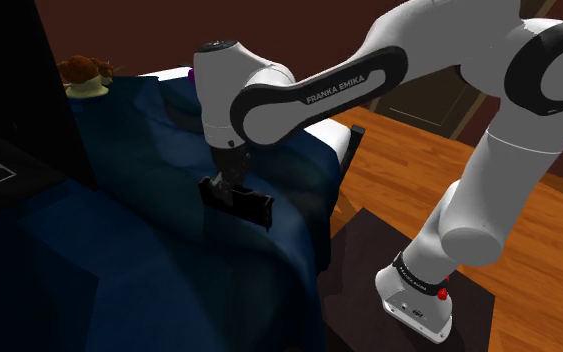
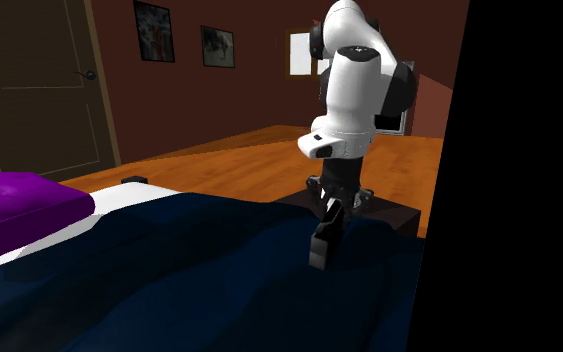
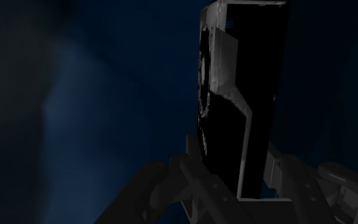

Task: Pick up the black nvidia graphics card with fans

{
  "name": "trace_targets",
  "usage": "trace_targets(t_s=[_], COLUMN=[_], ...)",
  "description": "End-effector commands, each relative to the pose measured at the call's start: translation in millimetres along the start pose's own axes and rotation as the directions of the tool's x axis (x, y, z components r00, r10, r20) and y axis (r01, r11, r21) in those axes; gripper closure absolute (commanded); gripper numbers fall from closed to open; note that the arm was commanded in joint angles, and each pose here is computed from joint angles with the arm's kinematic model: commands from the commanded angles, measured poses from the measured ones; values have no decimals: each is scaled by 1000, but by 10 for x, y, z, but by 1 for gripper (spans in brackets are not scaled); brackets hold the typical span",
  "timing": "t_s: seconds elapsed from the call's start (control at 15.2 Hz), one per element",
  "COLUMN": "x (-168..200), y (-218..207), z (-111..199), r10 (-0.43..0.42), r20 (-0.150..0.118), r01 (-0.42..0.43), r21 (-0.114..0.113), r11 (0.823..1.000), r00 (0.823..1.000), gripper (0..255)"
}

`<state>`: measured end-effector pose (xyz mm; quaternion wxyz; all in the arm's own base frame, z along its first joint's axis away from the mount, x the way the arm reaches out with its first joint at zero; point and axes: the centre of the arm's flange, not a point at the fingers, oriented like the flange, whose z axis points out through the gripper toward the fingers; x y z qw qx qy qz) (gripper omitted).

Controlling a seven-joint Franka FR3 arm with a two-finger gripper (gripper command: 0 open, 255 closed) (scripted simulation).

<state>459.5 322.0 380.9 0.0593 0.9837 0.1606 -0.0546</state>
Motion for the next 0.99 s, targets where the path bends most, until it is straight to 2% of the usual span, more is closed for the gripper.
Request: trace_targets(t_s=[0.0,0.79,0.92], x=[-6,-86,-88], y=[9,72,73], z=[-95,-721,-728], r10=[0,0,0], r20=[0,0,0], r01=[0,0,0], r21=[0,0,0], r11=[1000,1000,1000], r00=[1000,1000,1000], gripper=[255,255,255])
